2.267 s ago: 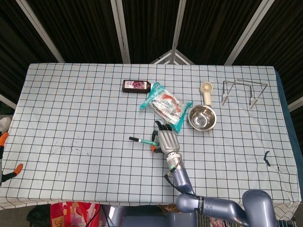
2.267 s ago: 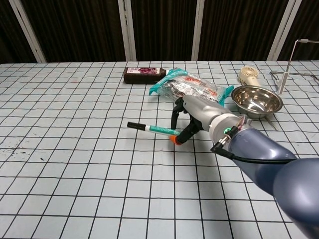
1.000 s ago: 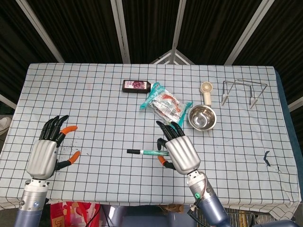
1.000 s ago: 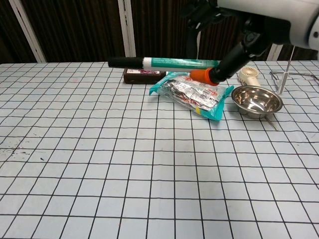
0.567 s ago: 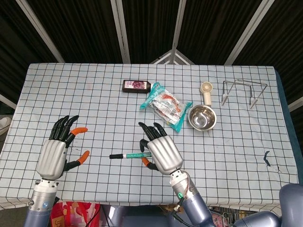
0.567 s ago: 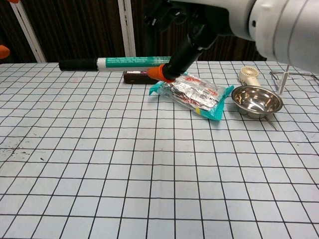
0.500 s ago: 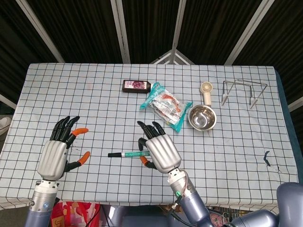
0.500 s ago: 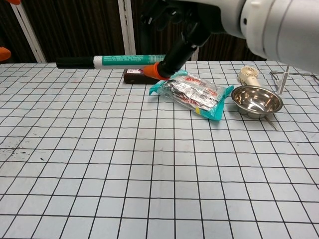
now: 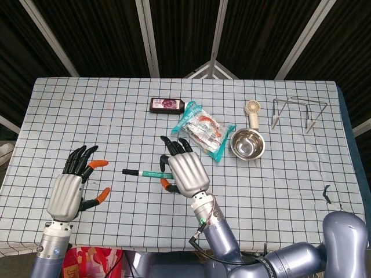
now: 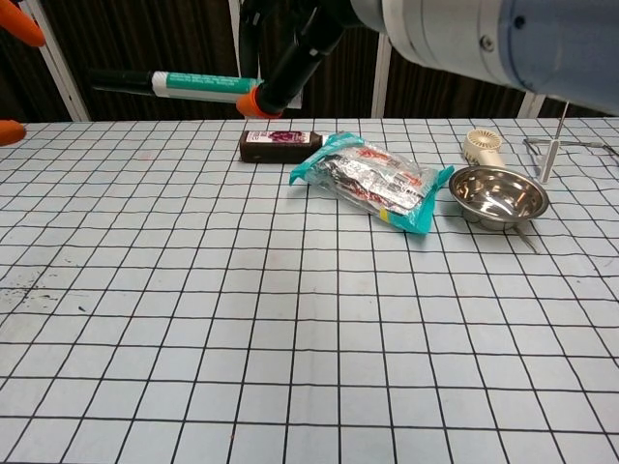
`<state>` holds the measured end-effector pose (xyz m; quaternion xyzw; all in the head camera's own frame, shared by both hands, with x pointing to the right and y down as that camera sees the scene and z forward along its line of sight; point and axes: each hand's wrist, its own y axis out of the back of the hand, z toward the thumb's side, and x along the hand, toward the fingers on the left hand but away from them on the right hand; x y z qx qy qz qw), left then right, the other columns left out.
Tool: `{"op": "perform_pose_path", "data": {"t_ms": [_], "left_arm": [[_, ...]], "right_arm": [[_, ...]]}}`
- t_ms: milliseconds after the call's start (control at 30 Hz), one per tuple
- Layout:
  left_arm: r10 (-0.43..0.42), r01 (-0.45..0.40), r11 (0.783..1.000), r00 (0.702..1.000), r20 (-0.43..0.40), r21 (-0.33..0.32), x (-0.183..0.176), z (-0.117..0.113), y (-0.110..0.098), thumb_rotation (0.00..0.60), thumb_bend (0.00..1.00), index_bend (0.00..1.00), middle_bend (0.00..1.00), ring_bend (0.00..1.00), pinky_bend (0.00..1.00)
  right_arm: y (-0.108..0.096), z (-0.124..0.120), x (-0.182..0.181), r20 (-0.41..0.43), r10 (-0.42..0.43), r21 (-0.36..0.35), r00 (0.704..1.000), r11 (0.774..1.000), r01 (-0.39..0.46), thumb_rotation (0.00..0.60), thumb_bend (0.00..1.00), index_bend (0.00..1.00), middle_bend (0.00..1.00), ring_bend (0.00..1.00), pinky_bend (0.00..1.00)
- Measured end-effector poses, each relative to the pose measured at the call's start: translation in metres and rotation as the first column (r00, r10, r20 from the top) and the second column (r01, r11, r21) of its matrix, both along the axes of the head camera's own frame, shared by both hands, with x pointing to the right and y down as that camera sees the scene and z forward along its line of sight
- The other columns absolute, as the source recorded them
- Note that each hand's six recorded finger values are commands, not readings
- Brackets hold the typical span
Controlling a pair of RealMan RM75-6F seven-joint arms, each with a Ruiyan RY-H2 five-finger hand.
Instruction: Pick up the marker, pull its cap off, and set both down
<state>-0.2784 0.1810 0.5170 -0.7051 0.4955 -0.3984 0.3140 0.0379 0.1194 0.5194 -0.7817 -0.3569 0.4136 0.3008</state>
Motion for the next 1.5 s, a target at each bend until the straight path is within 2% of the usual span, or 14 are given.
{"op": "perform_pose_path", "data": {"t_ms": [200, 567, 1133, 1500], "left_arm": [[0.009, -0.008, 1.000, 1.000, -0.016, 0.007, 0.008, 0.006, -0.002, 0.600, 0.35, 0.37, 0.09, 0.00, 0.02], [0.007, -0.004, 0.998, 0.999, -0.043, 0.059, 0.014, 0.000, -0.006, 0.600, 0.38, 0.42, 0.13, 0.00, 0.02], [0.026, -0.019, 0.995, 0.997, -0.074, 0.094, 0.026, -0.002, -0.009, 0.600, 0.44, 0.50, 0.17, 0.00, 0.02], [0.027, -0.022, 0.996, 0.998, -0.057, 0.084, 0.029, 0.006, -0.009, 0.600, 0.44, 0.49, 0.17, 0.00, 0.02]], "right_arm": [[0.001, -0.008, -0.006, 0.015, -0.010, 0.012, 1.000, 1.000, 0.010, 0.600, 0.46, 0.68, 0.09, 0.18, 0.10], [0.006, -0.019, -0.013, 0.032, -0.028, 0.021, 0.999, 0.999, 0.027, 0.600, 0.46, 0.68, 0.09, 0.18, 0.10], [0.006, -0.013, -0.012, 0.027, -0.020, -0.001, 0.999, 1.000, 0.020, 0.600, 0.46, 0.68, 0.09, 0.18, 0.10], [0.007, -0.012, -0.009, 0.030, -0.016, -0.004, 0.999, 1.000, 0.016, 0.600, 0.46, 0.68, 0.09, 0.18, 0.10]]}}
